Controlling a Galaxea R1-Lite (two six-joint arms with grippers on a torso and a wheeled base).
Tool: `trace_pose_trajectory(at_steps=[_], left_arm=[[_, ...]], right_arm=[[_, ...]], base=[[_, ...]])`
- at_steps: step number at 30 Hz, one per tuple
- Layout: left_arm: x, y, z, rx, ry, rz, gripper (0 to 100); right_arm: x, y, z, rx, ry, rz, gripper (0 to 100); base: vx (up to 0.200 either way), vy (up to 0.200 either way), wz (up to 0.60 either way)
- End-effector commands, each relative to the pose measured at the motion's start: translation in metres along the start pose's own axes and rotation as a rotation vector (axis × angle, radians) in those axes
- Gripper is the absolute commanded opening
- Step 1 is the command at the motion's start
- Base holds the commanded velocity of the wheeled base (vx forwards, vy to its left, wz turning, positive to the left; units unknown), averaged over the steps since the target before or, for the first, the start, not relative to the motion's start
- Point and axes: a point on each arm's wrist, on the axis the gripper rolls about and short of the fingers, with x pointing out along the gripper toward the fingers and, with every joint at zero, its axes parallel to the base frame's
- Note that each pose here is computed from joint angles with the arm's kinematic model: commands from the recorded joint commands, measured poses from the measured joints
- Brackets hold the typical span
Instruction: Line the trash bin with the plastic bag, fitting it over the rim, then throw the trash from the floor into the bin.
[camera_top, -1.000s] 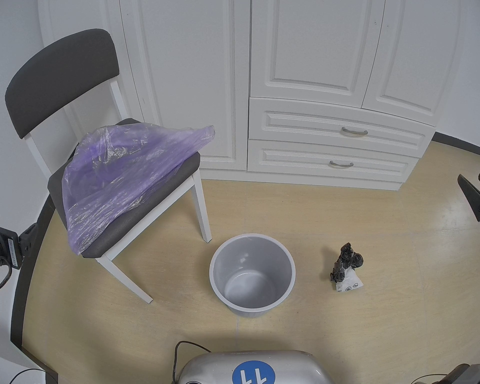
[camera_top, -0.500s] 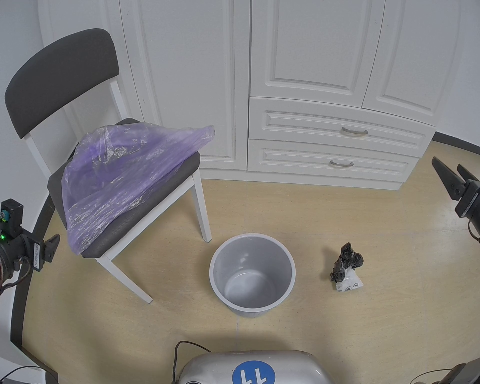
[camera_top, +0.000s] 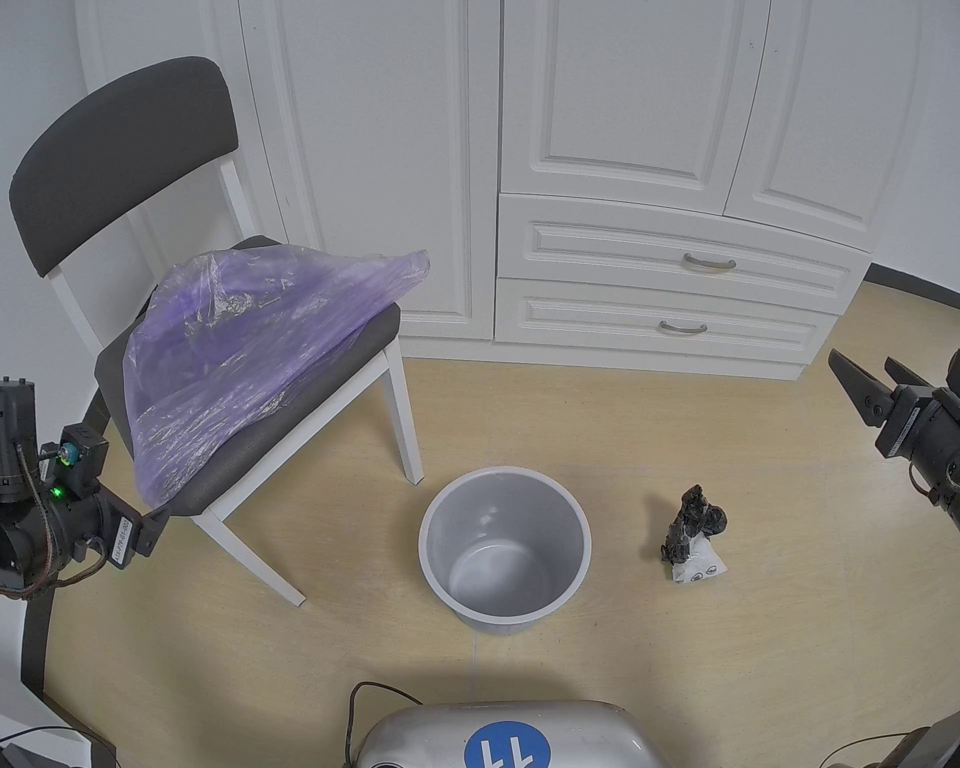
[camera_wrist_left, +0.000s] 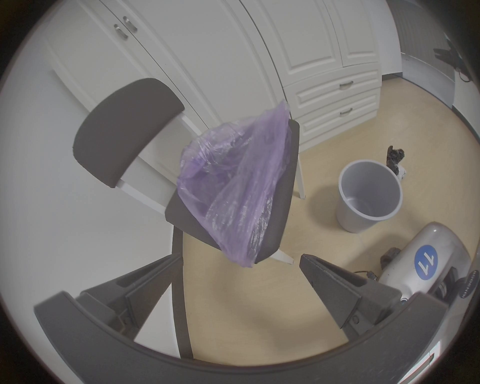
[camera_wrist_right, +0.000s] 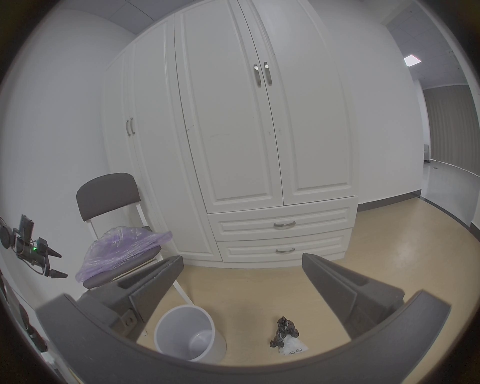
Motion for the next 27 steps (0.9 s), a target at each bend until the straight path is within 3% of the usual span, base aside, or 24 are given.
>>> trace_pose_trajectory(at_steps=[1, 5, 13, 27], left_arm=[[0.021, -0.007, -0.001, 0.024, 0.071, -0.024, 100], [0.037, -0.008, 0.000, 0.073, 0.133, 0.021, 100], [0.057, -0.008, 0.007, 0.135, 0.102, 0.129, 100], [0.078, -0.005, 0.006, 0.159, 0.157, 0.162, 100]], right_arm=[[0.004, 0.000, -0.004, -0.001, 0.019, -0.002, 100], [0.004, 0.000, -0.004, -0.001, 0.022, 0.000, 100], [0.008, -0.001, -0.007, -0.004, 0.036, -0.010, 100], [0.013, -0.002, -0.010, -0.004, 0.052, -0.018, 100]], base=[[0.000, 0.000, 0.00], [0.000, 0.000, 0.00], [0.000, 0.000, 0.00], [0.000, 0.000, 0.00]])
